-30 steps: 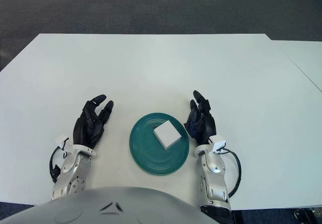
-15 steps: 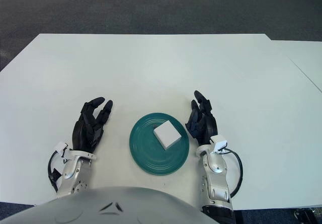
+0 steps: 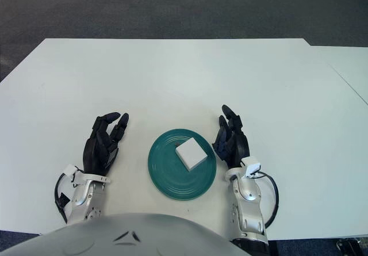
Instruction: Put the charger into the plate.
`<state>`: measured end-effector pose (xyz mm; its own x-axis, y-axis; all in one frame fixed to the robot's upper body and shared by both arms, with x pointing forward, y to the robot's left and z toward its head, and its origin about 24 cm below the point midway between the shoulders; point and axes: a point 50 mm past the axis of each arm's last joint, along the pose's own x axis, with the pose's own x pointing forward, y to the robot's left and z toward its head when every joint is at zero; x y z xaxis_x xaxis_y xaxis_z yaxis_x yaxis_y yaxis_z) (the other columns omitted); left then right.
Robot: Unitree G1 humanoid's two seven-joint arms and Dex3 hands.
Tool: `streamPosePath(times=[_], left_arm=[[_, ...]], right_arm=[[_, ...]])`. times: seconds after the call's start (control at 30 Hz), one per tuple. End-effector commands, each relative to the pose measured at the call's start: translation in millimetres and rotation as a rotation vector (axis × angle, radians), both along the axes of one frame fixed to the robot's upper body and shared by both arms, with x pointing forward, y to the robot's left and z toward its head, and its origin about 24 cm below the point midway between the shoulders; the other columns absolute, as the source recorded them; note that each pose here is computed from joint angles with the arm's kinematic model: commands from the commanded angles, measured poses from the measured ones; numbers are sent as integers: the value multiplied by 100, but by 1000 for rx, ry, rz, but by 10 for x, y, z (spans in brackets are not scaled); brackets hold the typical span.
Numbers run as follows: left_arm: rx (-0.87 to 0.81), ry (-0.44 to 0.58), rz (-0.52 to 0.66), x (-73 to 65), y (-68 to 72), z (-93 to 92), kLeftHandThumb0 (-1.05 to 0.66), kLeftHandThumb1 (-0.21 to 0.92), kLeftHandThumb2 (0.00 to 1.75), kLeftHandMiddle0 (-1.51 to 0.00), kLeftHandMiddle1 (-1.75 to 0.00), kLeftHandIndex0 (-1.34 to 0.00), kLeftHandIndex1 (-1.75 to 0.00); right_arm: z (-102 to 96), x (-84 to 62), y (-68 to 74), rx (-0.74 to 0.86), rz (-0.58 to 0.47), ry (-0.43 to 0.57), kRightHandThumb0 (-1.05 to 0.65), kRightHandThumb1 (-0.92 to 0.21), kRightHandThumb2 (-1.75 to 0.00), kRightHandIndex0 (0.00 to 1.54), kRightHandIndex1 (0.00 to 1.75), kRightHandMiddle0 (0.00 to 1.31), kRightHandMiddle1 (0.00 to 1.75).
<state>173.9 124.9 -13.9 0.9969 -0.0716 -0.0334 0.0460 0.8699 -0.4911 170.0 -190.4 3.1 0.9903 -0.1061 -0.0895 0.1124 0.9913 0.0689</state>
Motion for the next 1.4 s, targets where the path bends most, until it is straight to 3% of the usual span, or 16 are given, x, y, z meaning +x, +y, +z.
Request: streamPosePath(times=[0.0, 0.17, 0.37, 0.6, 0.8, 1.03, 1.37], left_arm=[[1, 106, -19, -90, -51, -227, -98, 92, 82, -33, -3, -12, -132], [45, 99, -33, -87, -52, -261, -102, 92, 87, -29, -1, -4, -114], [52, 95, -29, -47, -32, -300, -104, 92, 88, -28, 0, -1, -104], [8, 111, 3, 108, -2, -307, -100, 92, 86, -31, -1, -9, -108], [-20, 81, -15, 268, -29, -256, -98, 92, 86, -31, -1, -15, -113], [46, 2, -79, 450, -38, -149, -97, 92, 89, -28, 0, -11, -106], [98, 11, -89, 453, -64, -154, -96, 92, 90, -24, -1, -6, -94]], right_arm=[[-192, -240, -43, 8, -7, 132, -84, -92, -91, 9, 0, 0, 39], [-204, -249, -49, 16, -17, 132, -84, -92, -91, 10, 0, 0, 42], [-223, -217, -65, 23, -33, 134, -83, -92, -91, 11, 1, 0, 46], [-278, -82, -83, 27, -29, 142, -83, -92, -90, 11, 0, 0, 47], [-217, 138, -97, 16, -22, 115, -85, -92, -90, 9, 0, 0, 45], [-159, 241, -113, -9, -36, 60, -85, -92, -91, 8, 0, 0, 44], [-125, 317, -119, -9, -44, 21, -85, -92, -92, 8, 0, 0, 45]])
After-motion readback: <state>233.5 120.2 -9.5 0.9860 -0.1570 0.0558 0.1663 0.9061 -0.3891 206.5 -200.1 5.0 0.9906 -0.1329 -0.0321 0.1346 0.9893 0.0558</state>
